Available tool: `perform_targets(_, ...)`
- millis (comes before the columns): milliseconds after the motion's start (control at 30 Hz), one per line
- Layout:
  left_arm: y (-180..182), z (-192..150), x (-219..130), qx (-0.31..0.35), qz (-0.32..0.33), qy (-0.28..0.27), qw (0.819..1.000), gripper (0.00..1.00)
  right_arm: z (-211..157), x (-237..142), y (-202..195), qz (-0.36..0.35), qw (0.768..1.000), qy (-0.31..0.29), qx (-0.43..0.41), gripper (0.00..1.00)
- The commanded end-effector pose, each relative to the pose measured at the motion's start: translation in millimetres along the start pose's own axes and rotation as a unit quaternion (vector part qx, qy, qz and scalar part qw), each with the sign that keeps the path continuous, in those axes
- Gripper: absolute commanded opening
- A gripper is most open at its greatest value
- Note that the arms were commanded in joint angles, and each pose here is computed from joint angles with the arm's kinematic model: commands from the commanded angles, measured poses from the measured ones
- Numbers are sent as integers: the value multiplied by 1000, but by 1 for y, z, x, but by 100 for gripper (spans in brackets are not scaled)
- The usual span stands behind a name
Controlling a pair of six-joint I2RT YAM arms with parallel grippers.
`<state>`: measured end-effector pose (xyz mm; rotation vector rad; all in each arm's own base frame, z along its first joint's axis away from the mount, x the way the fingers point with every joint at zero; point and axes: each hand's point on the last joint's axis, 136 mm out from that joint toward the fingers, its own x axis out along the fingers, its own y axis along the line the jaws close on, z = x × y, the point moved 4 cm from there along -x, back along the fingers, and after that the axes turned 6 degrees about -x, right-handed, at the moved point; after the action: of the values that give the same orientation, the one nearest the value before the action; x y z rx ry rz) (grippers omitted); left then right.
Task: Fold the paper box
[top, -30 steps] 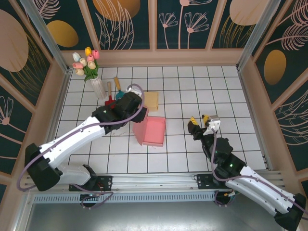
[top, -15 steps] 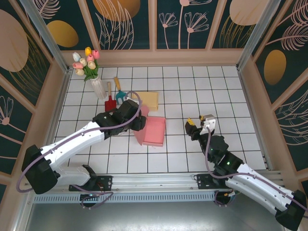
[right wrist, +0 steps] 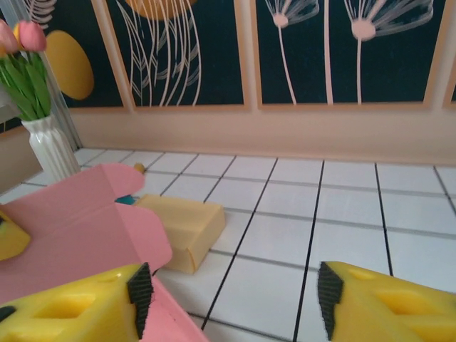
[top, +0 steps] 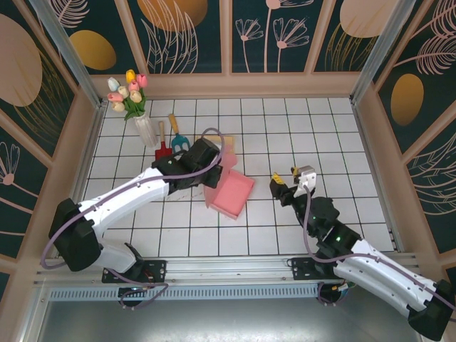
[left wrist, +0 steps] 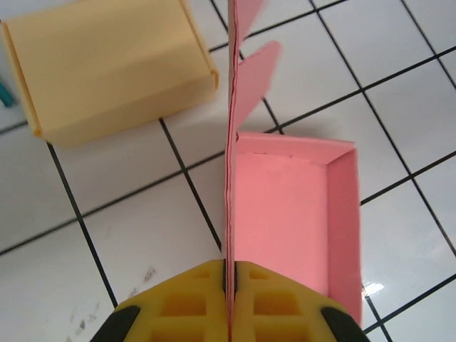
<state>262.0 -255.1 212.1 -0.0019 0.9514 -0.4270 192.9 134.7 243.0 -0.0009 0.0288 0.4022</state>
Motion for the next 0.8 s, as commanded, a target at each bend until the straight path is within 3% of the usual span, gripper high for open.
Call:
perform_targets(0,-6,30,-21,68,9,-24,997,0,39,4,2,6,998,-58,-21,69)
perform_targets(167,-14,35,-38,215,-25,-60,974,0,55,31,8,47,988,-81,-126,73)
perform_targets(300,-15,16,-51,347,-64,-111,929,0,62,53,-6,99,972,-55,-207,72)
perform_targets(400,-14,8,-66,417,-72,-164,891,0,67,56,-25,125,957,-69,-253,70)
perform_targets(533,-20,7,-89,464,-90,-221,853,0,39,61,-28,208,906,-13,-369,71)
perform_targets(633,-25,8,-95,480,-104,-222,842,0,25,62,-20,279,875,18,-395,71)
perform_targets(767,-24,4,-87,495,-102,-207,838,0,25,59,-7,332,856,-1,-396,68)
